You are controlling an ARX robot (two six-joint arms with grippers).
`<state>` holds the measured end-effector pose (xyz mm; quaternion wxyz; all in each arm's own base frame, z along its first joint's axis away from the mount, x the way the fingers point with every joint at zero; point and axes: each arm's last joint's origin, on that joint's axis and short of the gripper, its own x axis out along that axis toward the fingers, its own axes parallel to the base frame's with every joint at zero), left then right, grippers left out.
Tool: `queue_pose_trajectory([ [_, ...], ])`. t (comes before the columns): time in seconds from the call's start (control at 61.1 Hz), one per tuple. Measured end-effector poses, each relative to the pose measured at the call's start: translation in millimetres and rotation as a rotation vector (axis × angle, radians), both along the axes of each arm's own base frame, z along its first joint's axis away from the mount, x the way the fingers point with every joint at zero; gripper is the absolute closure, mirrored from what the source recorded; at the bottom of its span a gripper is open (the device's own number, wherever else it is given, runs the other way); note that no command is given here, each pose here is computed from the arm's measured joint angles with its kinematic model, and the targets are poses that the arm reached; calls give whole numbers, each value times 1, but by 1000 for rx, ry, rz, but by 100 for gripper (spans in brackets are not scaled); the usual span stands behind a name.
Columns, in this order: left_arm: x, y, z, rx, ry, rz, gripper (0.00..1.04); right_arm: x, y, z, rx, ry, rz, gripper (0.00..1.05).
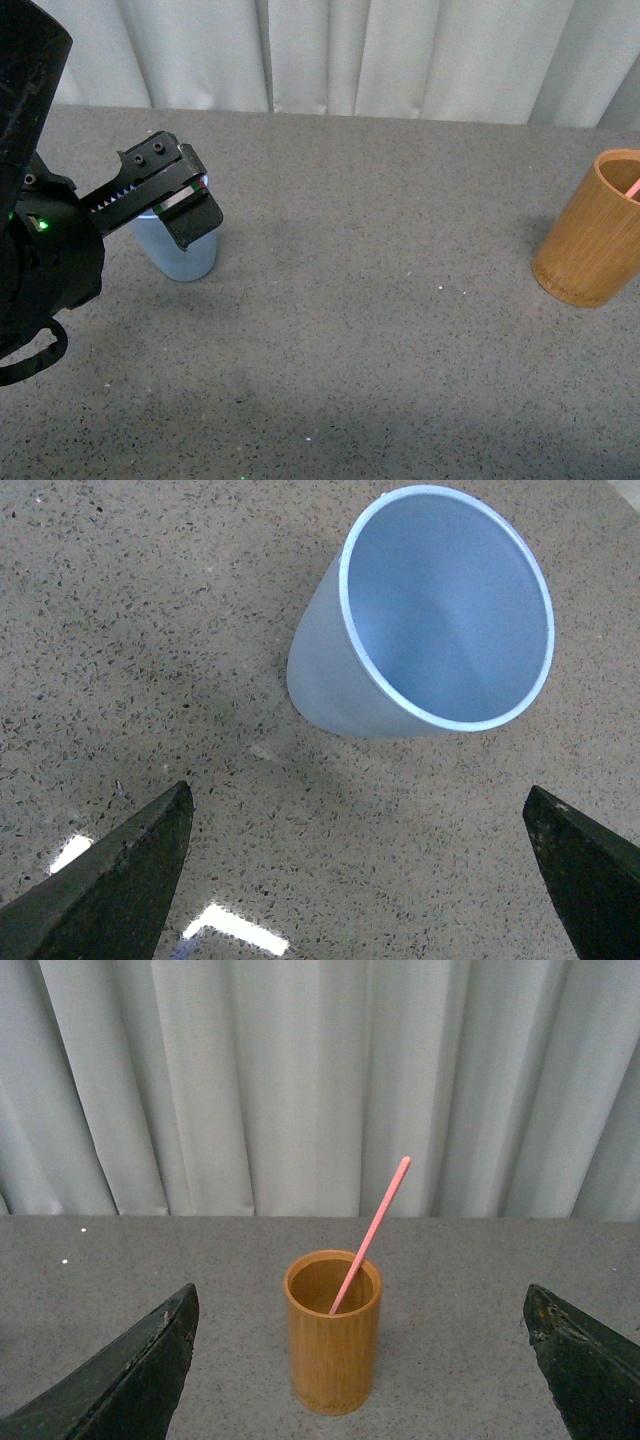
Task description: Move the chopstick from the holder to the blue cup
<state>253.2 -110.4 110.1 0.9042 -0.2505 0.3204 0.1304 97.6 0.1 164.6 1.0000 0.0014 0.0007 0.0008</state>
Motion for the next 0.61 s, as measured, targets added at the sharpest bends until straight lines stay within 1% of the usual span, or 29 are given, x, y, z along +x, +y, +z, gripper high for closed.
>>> queue_pose_trajectory([
  [0.606,5,-3,-1,6,14,11,7,0,0,0,0,0,0,10],
])
